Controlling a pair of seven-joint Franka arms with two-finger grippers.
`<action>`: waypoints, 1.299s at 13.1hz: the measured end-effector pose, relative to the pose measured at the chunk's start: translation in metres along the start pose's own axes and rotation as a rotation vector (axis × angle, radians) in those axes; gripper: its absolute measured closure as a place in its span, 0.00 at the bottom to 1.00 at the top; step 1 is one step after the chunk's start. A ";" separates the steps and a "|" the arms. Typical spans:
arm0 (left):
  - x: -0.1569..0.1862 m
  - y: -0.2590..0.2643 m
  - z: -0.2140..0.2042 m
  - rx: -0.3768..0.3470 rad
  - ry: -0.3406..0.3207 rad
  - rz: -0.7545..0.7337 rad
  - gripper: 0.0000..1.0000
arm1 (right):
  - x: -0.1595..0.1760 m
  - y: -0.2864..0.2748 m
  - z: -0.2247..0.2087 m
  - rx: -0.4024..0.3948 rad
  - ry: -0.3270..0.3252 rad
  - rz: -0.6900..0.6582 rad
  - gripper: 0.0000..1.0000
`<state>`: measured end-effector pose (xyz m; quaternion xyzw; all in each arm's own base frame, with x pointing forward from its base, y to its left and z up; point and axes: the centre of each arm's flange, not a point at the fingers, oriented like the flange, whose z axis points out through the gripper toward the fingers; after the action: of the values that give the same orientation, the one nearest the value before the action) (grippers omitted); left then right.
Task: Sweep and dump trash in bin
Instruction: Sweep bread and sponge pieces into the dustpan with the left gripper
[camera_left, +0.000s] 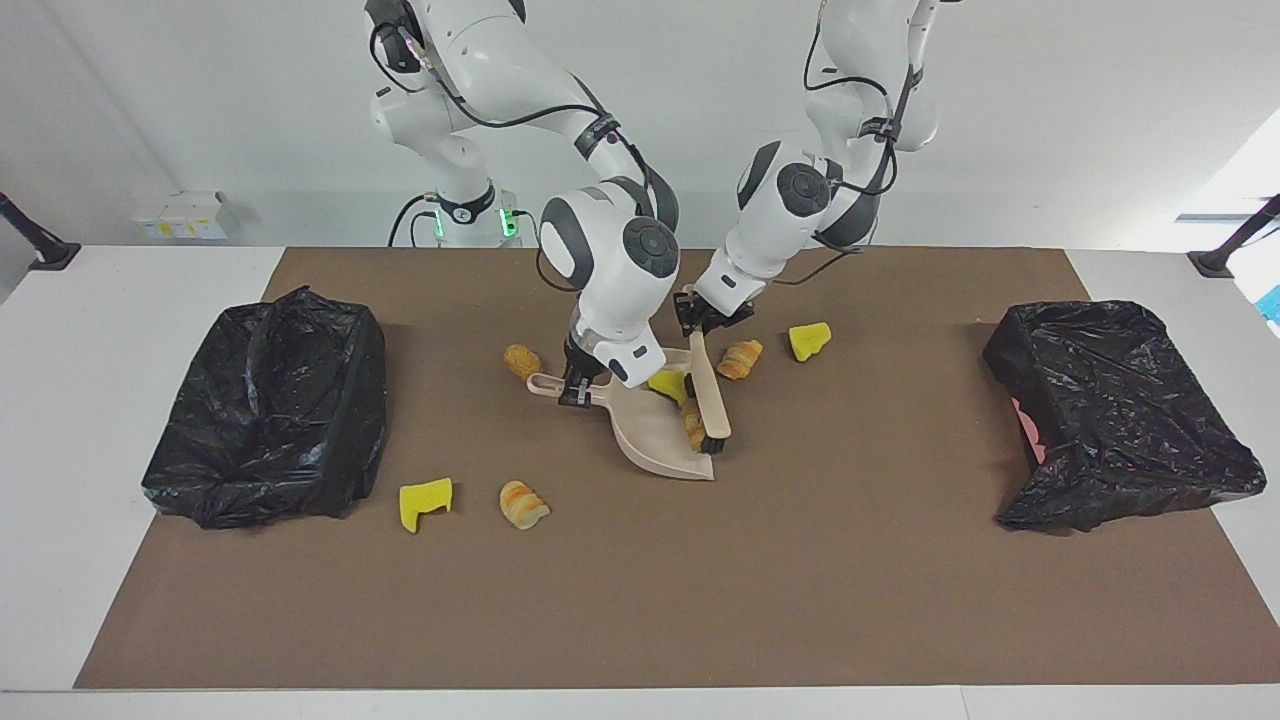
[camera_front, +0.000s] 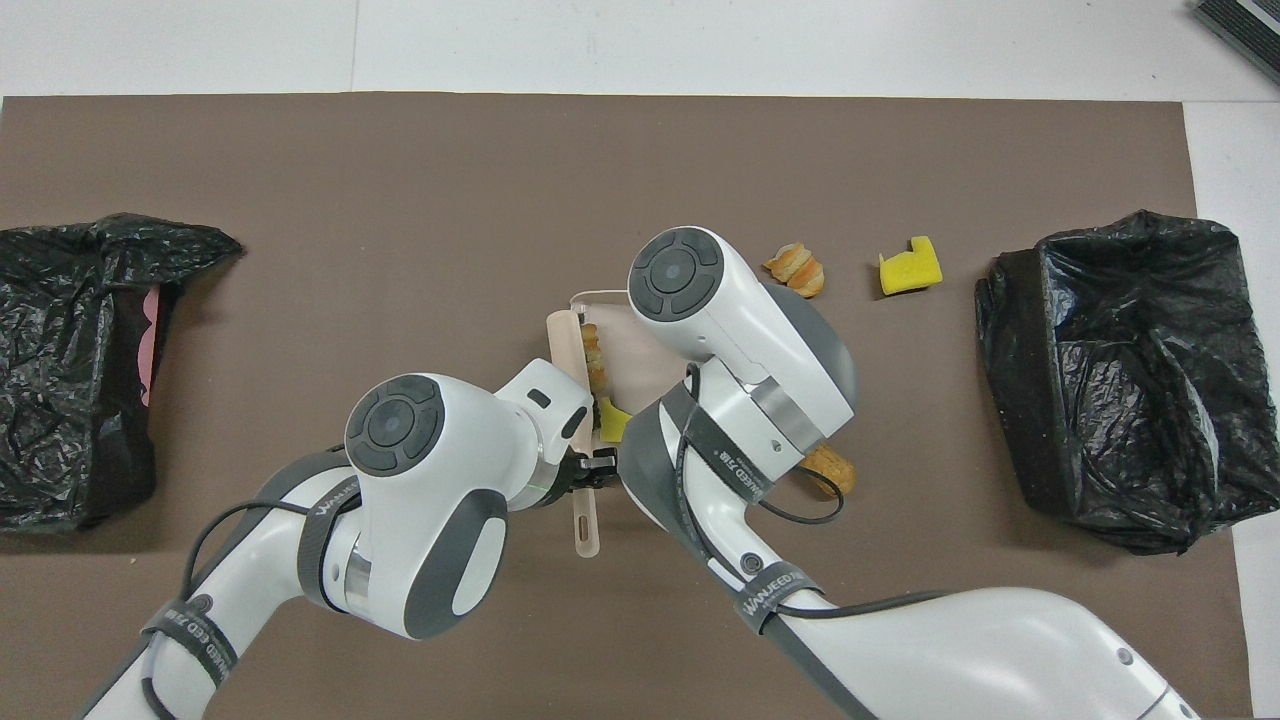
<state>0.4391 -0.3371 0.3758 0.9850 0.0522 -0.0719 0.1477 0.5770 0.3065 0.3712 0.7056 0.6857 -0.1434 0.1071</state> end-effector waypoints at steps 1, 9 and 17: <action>0.002 0.000 -0.004 -0.003 -0.001 -0.041 0.74 | 0.000 0.000 0.000 0.000 0.000 0.000 0.69; 0.003 -0.063 -0.051 0.255 -0.069 -0.554 0.74 | -0.002 0.002 0.000 -0.015 -0.014 -0.003 0.69; -0.094 -0.117 -0.016 0.457 -0.162 -0.761 0.74 | 0.002 -0.001 0.000 -0.022 -0.017 -0.036 0.69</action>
<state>0.3341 -0.2288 0.3726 0.8942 0.3818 -0.2077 -0.1069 0.5765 0.3082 0.3701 0.6907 0.6989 -0.1437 0.1181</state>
